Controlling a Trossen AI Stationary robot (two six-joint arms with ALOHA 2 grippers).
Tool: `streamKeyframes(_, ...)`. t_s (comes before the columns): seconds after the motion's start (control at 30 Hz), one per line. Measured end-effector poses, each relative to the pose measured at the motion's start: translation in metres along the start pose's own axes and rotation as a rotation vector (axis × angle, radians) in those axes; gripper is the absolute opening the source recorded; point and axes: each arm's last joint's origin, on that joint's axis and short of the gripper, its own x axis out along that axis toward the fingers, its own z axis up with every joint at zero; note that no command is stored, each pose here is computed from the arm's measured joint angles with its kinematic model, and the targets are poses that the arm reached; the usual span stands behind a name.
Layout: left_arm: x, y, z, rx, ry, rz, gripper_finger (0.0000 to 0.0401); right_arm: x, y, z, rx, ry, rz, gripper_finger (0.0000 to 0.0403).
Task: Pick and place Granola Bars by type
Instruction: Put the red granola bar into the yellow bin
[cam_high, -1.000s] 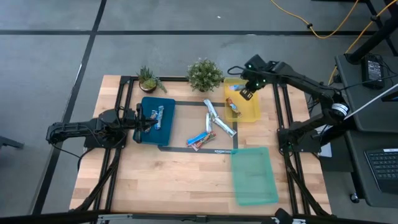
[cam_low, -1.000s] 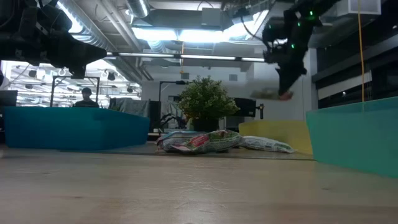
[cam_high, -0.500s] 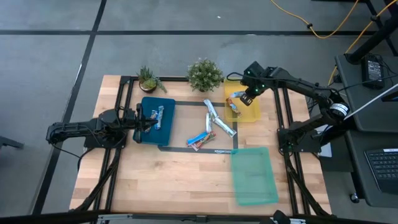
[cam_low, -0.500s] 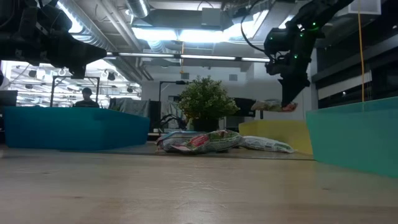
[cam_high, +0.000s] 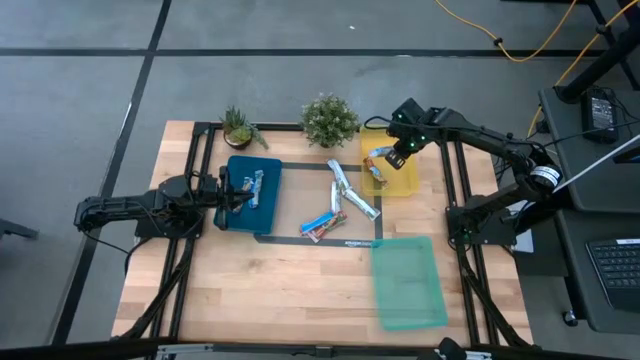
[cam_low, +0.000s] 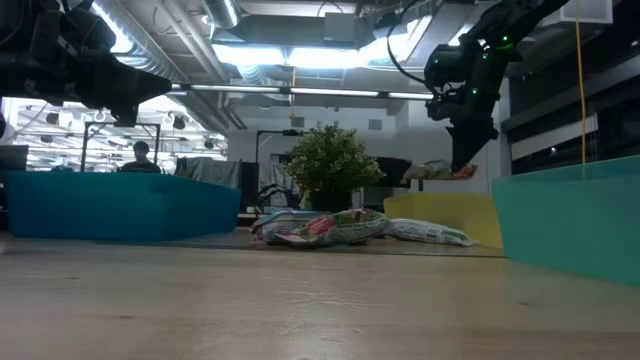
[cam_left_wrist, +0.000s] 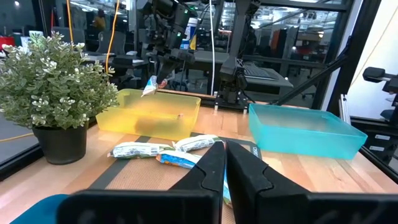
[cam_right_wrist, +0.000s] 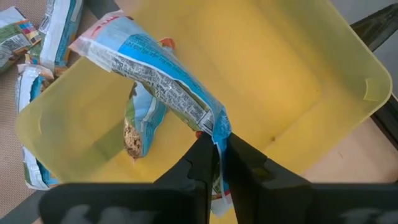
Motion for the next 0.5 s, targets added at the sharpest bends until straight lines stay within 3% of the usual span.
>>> streamKeyframes(0.3,0.000,0.000,0.000,0.000,0.000,0.000,0.0013,0.011,-0.005,-0.005,-0.006,-0.016,-0.006,0.0043)
streamKeyframes(0.5,0.000,0.000,0.000,0.000,0.000,0.000,0.0009,0.031,-0.013,-0.021,0.061,0.011,0.032,0.0044)
